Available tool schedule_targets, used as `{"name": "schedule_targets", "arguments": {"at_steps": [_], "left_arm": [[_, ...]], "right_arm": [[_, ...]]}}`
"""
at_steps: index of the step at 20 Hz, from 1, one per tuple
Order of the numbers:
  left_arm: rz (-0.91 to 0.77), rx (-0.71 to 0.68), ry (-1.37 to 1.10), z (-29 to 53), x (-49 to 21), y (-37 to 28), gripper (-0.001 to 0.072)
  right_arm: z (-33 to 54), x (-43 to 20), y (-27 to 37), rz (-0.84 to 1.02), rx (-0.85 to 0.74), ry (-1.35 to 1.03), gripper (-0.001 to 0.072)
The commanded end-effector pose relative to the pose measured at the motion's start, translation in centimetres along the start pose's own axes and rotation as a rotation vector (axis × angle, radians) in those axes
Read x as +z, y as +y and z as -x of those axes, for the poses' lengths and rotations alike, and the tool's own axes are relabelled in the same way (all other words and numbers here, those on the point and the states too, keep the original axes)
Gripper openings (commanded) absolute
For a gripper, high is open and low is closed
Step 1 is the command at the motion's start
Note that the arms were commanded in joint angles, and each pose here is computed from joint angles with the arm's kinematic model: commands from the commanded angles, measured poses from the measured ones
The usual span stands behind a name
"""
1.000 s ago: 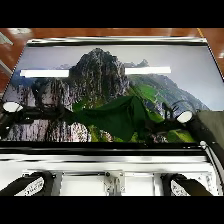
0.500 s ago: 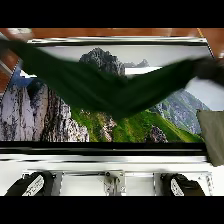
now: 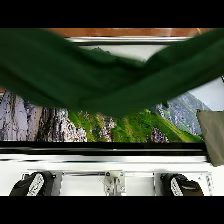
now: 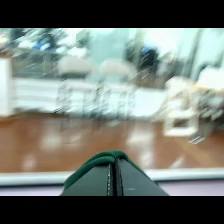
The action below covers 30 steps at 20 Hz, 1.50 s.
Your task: Fold the shirts.
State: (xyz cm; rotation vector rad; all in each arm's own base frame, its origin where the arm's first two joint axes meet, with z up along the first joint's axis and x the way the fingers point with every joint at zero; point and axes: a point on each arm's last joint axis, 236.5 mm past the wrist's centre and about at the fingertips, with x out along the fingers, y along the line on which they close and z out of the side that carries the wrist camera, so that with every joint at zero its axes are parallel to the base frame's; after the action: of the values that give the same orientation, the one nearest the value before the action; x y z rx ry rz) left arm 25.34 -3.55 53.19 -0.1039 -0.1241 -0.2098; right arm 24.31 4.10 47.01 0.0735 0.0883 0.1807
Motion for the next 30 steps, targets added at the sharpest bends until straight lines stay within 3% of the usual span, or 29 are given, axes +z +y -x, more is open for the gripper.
{"name": "schedule_targets", "arguments": {"at_steps": [1,3,9,15,19,24,28,29,30], "left_arm": [[-0.04,0.242,0.182,1.5,-4.3,5.4,0.0033],[-0.028,0.295,0.27,0.8,-7.7,8.0,0.0033],[0.154,0.282,0.499,-4.1,-22.2,12.5,0.0034],[0.399,0.143,0.715,-10.0,-36.9,9.9,0.0034],[0.431,0.036,0.951,-11.2,-46.3,5.1,0.0034],[0.418,-0.077,1.135,-10.9,-52.8,-0.7,0.0034],[0.413,-0.106,1.196,-10.3,-54.6,-2.2,0.0035],[0.415,-0.102,1.191,-10.3,-54.4,-1.9,0.0078],[0.406,-0.097,1.195,-10.3,-53.9,-1.3,0.0239]], "right_arm": [[1.6,-9.8,-1.6,-0.055,-0.071,0.441,0.0057],[3.3,-16.5,-2.3,-0.119,-0.095,0.764,0.0056],[-0.2,-29.5,-2.4,-0.317,-0.037,1.106,0.0056],[-12.2,-40.0,-6.6,-0.521,-0.126,0.939,0.0057],[-16.3,-44.5,-8.1,-0.675,-0.19,0.955,0.0057],[-16.4,-49.3,-6.0,-0.728,-0.163,1.11,0.0057],[-16.4,-49.5,-6.0,-0.72,-0.16,1.118,0.0057],[-16.2,-49.6,-6.2,-0.715,-0.16,1.126,0.0057],[-15.8,-49.7,-6.2,-0.707,-0.159,1.141,0.0057]]}}
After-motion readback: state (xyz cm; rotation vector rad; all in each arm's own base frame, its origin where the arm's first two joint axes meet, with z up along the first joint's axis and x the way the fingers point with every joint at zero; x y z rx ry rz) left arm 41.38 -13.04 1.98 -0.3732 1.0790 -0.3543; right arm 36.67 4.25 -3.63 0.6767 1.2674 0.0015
